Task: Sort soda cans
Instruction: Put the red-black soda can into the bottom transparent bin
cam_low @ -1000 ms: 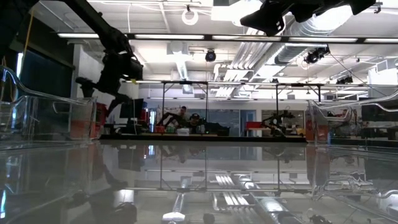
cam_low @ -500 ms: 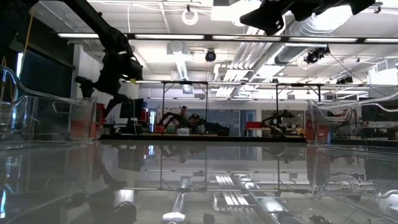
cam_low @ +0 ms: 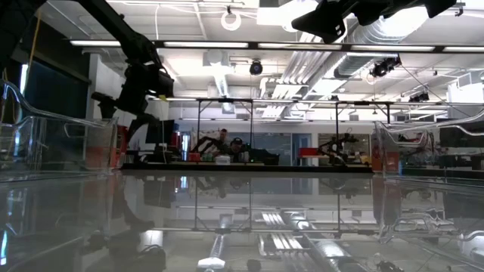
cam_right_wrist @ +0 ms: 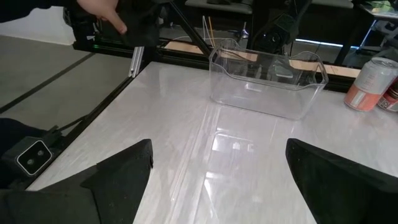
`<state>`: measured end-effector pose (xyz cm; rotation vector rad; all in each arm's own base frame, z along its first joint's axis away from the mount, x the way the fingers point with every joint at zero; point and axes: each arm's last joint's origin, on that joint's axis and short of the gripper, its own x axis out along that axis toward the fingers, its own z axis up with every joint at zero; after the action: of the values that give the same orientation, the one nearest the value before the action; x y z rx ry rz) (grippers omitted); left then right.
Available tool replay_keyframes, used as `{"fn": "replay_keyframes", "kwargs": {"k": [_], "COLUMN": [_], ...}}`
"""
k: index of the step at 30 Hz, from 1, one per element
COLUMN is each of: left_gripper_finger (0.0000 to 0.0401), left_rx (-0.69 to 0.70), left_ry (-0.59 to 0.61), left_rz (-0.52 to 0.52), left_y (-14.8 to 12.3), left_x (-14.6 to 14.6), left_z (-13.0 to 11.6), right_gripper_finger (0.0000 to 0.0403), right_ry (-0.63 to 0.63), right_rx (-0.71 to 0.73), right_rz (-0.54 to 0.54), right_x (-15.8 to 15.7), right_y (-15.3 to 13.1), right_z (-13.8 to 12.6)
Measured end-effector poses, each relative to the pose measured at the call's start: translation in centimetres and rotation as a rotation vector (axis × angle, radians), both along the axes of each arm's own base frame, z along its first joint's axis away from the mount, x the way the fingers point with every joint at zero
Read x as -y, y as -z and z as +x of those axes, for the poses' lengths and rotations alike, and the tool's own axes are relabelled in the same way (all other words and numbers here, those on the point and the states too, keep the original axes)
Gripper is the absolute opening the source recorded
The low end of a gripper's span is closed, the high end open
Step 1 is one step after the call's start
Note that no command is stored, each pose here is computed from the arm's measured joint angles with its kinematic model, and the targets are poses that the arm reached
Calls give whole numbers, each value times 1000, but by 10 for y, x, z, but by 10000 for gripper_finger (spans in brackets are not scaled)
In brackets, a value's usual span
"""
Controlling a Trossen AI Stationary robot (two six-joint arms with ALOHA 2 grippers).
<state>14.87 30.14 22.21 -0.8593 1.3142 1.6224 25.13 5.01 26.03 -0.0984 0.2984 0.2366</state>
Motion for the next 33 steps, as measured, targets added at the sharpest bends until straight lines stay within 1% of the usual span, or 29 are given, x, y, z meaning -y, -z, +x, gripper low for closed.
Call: {"fn": "replay_keyframes", "kwargs": {"k": [4,6,12,16,19,24,28,33], "left_gripper_finger": [291,291,289,289,289,289,289,289], "left_rx": [17,22,81,114,157,237,294,369], "left_ry": [32,58,125,194,262,387,499,668], "left_rz": [-20,-22,32,74,111,190,241,281], "left_y": [-5,-13,-39,-60,-77,-103,-126,-150], "left_x": [4,9,24,39,55,81,101,131], "left_z": [-1,-1,1,3,7,19,34,61], "right_gripper_finger": [362,362,362,362,362,362,362,362], "right_ry": [0,0,-1,2,35,110,138,162], "right_rx": [0,0,1,23,49,29,-18,-89], "right_rz": [0,-1,-3,13,29,55,142,243], "right_x": [0,0,0,1,0,-5,-11,-21], "right_y": [0,0,0,-8,-19,-34,-39,-37], "right_z": [0,0,0,-6,-19,-53,-79,-102]}}
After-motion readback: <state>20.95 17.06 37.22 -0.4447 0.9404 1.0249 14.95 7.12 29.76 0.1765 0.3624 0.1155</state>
